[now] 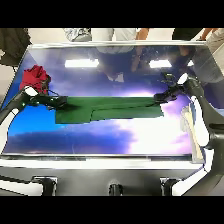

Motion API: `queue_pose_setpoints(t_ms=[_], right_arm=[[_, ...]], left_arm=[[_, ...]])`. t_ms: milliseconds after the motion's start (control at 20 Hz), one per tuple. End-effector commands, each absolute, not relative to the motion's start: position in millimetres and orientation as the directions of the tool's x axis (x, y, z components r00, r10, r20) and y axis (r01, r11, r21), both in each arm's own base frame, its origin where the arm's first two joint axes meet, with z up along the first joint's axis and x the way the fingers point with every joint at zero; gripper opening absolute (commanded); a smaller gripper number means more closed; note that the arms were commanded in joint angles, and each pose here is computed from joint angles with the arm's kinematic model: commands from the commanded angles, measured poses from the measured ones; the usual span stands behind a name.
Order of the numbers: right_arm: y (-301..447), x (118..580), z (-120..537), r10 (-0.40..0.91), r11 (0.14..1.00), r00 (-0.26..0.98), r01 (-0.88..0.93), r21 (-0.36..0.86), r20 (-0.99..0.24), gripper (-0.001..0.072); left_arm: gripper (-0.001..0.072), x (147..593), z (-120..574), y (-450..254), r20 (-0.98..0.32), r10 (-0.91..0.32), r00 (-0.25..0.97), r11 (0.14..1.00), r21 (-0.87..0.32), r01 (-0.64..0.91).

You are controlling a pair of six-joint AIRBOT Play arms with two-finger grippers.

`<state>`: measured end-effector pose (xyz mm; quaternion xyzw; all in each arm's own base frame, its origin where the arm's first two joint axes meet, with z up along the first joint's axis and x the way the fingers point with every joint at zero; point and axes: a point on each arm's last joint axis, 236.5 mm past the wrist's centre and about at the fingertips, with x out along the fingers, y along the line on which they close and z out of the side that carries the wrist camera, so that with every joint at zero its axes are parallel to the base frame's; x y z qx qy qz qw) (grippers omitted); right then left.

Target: Fold the shirts.

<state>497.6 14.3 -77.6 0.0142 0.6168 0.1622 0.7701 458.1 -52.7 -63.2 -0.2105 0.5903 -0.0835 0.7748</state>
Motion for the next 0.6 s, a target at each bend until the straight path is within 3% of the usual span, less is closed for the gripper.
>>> queue_pose_setpoints(t_ms=[0,50,200,400,550], right_arm=[[13.9,494.4,-70.0,0.272,0.937,0.163,-0.271,0.222,-0.948,0.0462],[7.5,493.1,-55.7,0.276,0.925,0.172,-0.315,0.212,-0.946,0.0593],[-31.6,474.6,-43.8,0.316,0.931,0.145,-0.239,0.277,-0.938,0.0683],[-10.2,453.1,-71.0,0.614,0.789,0.066,-0.061,0.611,-0.787,0.0712],[8.7,453.4,-99.4,0.628,0.778,0.035,0.015,0.628,-0.778,0.0711]], left_arm=[[0.0486,465.1,-58.0,-46.4,-0.876,-0.387,0.289,0.889,-0.438,-0.137],[0.0511,467.6,-46.0,-41.1,-0.872,-0.39,0.297,0.887,-0.442,-0.132],[0.051,474.6,-2.9,-27.1,-0.852,-0.387,0.352,0.887,-0.448,-0.11],[0.051,471.4,46.7,-40.5,-0.817,-0.385,0.429,0.896,-0.442,-0.038],[0.0509,464.2,80.7,-65.3,-0.787,-0.402,0.468,0.9,-0.435,0.041]])
